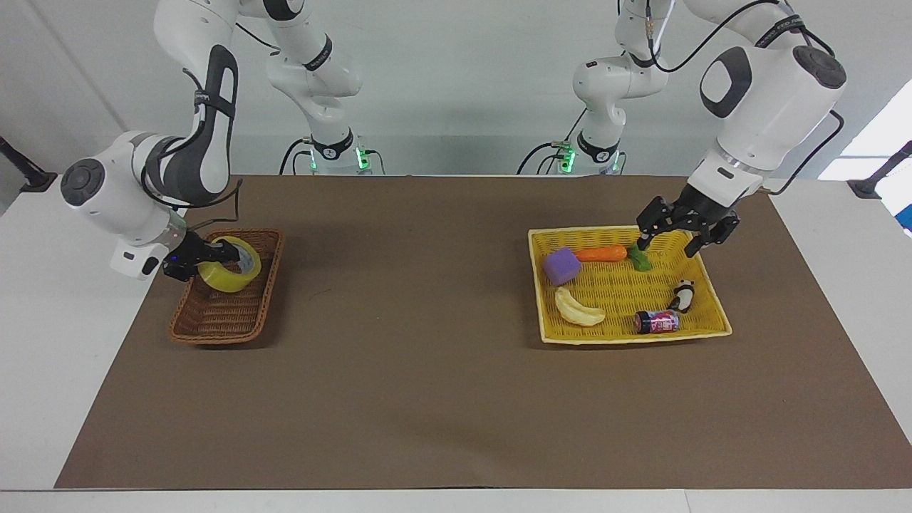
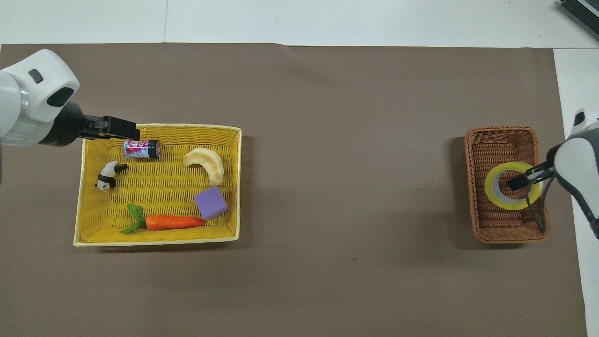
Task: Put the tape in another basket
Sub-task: 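Release the tape with the right gripper while the left gripper retracts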
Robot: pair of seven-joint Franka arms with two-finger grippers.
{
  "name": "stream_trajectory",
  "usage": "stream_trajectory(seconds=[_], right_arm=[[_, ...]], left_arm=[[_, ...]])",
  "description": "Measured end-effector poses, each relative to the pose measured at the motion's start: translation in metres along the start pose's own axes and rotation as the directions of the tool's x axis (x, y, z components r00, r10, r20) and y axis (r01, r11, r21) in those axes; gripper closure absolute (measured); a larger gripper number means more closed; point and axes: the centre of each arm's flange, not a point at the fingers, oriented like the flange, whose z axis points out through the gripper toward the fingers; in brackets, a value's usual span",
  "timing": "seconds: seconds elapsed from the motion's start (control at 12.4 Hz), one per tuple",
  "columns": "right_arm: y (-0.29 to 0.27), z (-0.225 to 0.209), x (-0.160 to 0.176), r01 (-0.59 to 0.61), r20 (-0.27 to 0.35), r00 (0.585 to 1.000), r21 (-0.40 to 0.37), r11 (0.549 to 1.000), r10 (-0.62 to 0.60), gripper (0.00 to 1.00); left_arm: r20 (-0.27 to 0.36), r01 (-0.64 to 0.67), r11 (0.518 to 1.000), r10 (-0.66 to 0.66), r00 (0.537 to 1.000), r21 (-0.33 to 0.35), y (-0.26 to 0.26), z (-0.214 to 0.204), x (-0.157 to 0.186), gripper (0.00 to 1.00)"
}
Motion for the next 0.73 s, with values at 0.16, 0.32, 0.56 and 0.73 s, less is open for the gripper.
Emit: stream_trajectory(seconds=[0.16,0.32,0.56,0.73], right_arm=[[-0.002,0.002,0.002,-0.028,-0.002,1.000,-0.001,1.000,0.028,0.67],[-0.007,0.002,0.005,-0.096,-0.002,0.995,-0.002,0.995,0.096,0.42],[-0.016,-0.017,0.019,-0.167,-0.040,0.985,-0.023,0.986,0.166,0.06],[-0.049,-0.048,0.046,-0.160,-0.094,0.984,-0.054,0.986,0.154,0.00]], left_arm=[[0.044,-0.028,0.998,0.026,0.999,0.058,0.001,-0.023,-0.009,0.00],[0.084,-0.037,0.995,0.029,0.996,0.088,0.001,-0.044,-0.016,0.00],[0.117,-0.034,0.994,0.021,0.993,0.107,-0.002,-0.064,-0.021,0.00],[0.126,-0.012,0.994,-0.002,0.992,0.110,-0.014,-0.063,-0.022,0.00]])
